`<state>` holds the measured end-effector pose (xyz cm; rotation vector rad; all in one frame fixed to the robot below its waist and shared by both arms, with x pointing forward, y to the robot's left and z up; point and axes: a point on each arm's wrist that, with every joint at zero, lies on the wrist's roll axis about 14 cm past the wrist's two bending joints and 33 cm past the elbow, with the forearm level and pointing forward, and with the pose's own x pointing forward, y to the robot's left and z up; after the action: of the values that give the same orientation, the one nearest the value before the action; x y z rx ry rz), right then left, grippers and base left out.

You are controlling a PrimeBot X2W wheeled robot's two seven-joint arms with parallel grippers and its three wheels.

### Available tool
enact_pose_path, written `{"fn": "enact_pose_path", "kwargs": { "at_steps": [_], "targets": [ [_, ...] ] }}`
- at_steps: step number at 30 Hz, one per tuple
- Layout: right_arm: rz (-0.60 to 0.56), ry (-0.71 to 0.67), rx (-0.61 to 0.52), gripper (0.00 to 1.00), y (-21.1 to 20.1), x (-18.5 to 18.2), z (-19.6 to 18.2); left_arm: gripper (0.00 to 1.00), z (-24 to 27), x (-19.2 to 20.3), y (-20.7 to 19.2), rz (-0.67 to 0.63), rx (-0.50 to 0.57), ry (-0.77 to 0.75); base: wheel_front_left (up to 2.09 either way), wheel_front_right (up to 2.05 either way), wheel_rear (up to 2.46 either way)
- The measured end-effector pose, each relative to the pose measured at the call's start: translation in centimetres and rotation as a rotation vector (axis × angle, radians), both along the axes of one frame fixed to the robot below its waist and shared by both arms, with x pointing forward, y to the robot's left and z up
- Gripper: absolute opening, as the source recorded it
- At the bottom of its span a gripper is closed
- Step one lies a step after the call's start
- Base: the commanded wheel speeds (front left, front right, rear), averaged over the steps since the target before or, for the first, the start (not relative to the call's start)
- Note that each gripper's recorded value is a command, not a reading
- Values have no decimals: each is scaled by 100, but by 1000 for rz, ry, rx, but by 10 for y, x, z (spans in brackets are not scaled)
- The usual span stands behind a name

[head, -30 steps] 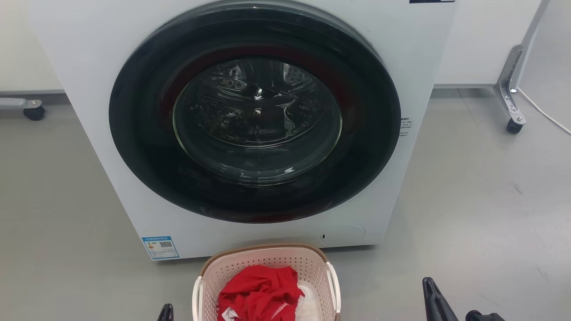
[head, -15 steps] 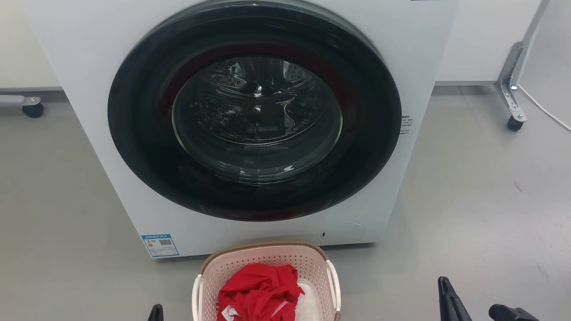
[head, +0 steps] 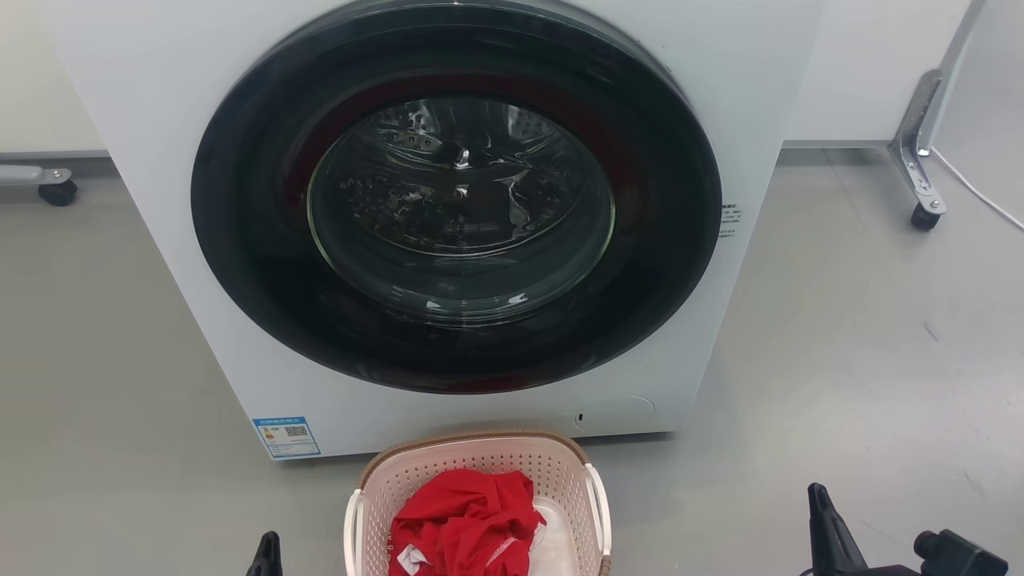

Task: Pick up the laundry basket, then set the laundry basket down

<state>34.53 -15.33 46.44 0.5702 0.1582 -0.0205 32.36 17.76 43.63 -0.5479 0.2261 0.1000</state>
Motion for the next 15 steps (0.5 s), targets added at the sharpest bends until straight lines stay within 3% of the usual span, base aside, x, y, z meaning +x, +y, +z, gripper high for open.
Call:
{"fn": "enact_pose_path", "kwargs": {
  "at_steps": [15],
  "targets": [
    [-53, 48, 241, 0, -13, 6, -6, 0, 3, 13, 3, 43, -236, 8, 0, 0, 0]
  ]
}}
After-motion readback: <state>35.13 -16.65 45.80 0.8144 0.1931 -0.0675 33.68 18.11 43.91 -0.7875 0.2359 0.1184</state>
